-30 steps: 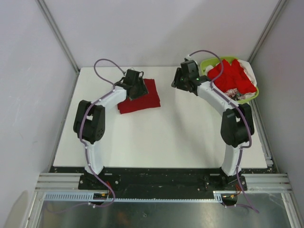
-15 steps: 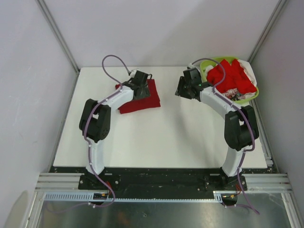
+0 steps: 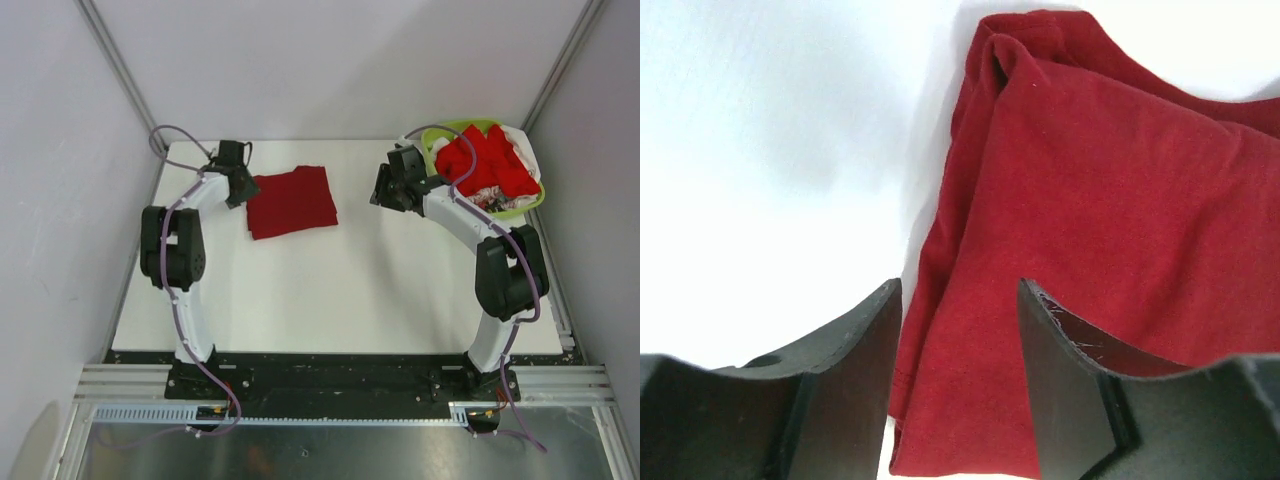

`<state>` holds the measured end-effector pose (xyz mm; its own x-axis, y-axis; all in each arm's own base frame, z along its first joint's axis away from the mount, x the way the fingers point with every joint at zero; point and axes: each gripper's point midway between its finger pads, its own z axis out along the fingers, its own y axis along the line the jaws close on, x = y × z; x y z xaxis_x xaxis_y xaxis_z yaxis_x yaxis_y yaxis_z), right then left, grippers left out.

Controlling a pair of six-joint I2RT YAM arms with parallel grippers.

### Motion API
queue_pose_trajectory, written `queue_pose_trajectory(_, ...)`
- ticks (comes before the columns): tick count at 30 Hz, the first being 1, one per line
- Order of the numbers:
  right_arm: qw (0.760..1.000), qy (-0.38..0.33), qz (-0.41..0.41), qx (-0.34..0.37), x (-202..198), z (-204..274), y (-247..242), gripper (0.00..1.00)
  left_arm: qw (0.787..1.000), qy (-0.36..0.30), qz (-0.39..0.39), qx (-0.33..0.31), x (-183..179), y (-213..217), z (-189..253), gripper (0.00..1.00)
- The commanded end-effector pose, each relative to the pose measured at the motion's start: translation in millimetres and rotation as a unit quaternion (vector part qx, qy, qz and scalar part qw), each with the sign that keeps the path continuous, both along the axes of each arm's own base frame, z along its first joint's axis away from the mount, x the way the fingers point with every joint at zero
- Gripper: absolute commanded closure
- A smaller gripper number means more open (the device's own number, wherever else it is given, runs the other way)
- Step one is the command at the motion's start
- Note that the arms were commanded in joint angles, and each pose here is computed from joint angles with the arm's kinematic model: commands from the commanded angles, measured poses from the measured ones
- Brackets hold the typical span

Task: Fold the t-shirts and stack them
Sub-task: Put the neatly folded tshirt into the corner of the board with the left arm

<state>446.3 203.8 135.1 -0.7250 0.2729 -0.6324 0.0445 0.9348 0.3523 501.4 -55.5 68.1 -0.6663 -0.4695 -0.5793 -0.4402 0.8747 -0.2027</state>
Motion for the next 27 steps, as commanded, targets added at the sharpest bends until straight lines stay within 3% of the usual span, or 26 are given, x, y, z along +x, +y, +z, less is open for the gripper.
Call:
queue_pose_trajectory(1, 1.000, -0.027, 0.005, 0.008, 3, 19, 0, 0.53, 0.999, -0.016, -0.037, -0.036, 2, -5, 21, 0.46)
queue_pose_trajectory(9, 1.000, -0.025, 0.004, 0.006, 2, 17, -1, 0.53, 0.995, 0.018, -0.066, -0.067, 5, -12, -8, 0.50)
queue_pose_trajectory(18, 1.000, -0.021, 0.004, 0.000, 0, 15, -3, 0.53, 0.997, 0.046, -0.052, -0.019, -1, 7, -30, 0.49)
queue_pose_trajectory(27, 1.000, -0.019, 0.004, -0.002, -1, 13, -4, 0.53, 0.998, 0.035, -0.052, 0.004, 4, 14, -18, 0.47)
